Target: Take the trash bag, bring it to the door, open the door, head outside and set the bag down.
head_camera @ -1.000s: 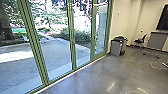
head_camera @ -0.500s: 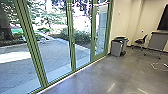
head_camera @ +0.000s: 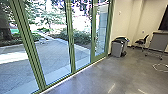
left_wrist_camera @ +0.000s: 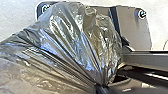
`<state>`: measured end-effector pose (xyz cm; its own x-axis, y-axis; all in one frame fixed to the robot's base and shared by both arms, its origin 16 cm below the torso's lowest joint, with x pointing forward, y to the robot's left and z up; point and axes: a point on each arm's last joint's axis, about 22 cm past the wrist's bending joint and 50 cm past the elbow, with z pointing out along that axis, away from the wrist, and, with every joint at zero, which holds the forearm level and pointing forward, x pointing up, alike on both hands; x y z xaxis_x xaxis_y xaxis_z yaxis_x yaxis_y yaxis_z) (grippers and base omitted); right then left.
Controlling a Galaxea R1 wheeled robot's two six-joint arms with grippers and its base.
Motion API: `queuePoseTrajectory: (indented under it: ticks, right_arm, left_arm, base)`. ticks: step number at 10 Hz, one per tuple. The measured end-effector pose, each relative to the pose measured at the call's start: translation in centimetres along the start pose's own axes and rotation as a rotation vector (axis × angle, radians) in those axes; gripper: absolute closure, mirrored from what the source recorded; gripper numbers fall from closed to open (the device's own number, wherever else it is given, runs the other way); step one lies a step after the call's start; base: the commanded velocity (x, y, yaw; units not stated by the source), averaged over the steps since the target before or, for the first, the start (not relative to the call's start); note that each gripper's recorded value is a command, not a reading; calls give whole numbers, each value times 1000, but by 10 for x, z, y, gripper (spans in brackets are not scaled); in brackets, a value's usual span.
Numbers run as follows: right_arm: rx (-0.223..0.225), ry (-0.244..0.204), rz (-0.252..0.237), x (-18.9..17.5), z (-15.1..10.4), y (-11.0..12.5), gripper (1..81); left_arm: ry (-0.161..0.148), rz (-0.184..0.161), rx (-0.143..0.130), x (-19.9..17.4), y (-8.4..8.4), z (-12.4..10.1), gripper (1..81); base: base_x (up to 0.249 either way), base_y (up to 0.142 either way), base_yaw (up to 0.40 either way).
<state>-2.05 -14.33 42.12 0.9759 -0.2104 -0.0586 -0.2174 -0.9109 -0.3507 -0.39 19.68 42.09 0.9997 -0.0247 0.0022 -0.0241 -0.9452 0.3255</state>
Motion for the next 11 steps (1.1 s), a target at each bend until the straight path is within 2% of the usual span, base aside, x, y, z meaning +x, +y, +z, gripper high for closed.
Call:
queuePoseTrajectory:
  ticks: [1, 3, 5, 7, 11]
  right_arm:
    - [0, 0, 0, 0, 0, 0, 10]
    - [-3, -1, -1, -1, 0, 1, 10]
    - [-10, -6, -2, -6, -1, 6, 10]
    - [-11, -20, -15, -17, -1, 7, 10]
    - [-13, -19, -25, -16, -1, 9, 10]
  left_arm:
    - [7, 0, 10, 1, -2, 0, 811]
    - [49, -2, 71, 9, -14, 0, 811]
    - [75, -3, 110, 11, -21, 0, 811]
    - [83, -5, 128, 11, -26, -1, 811]
    - [88, -3, 120, 15, -19, 1, 811]
  base:
    - [141, 0, 0]
    - [143, 0, 0]
    - [149, -64, 0]
    - [149, -71, 0]
    - [152, -75, 0]
